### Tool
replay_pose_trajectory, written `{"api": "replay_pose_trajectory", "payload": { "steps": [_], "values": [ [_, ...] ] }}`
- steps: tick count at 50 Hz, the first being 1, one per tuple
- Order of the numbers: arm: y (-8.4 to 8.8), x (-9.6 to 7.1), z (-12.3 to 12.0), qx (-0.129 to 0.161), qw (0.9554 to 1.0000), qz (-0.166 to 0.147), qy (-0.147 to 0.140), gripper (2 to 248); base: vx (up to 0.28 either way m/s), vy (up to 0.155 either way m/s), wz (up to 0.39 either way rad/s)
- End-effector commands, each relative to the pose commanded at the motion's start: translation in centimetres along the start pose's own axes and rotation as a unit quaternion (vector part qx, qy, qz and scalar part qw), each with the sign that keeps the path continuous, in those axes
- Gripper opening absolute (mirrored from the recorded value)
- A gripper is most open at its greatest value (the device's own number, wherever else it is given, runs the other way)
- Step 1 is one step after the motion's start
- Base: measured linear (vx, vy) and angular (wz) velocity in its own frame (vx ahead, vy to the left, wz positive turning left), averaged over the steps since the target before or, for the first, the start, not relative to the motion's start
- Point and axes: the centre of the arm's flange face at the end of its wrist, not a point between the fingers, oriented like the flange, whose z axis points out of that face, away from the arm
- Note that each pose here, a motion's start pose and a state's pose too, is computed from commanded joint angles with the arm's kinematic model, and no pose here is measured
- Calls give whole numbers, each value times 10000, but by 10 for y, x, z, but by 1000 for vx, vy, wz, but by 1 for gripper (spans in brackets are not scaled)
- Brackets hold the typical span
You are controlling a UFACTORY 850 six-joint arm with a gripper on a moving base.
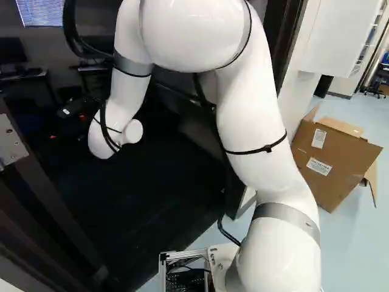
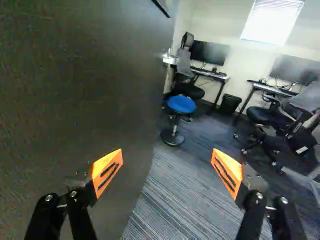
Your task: Open the door and move inside
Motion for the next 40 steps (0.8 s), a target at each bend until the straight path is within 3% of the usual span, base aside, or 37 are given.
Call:
{"api": "replay_pose_trajectory", "payload": {
  "steps": [20, 40],
  "values": [
    [25, -6, -31, -486, 9984, 276, -108, 247, 0, 0, 0],
    [49, -12, -62, -1027, 9928, 580, -197, 247, 0, 0, 0]
  ]
}}
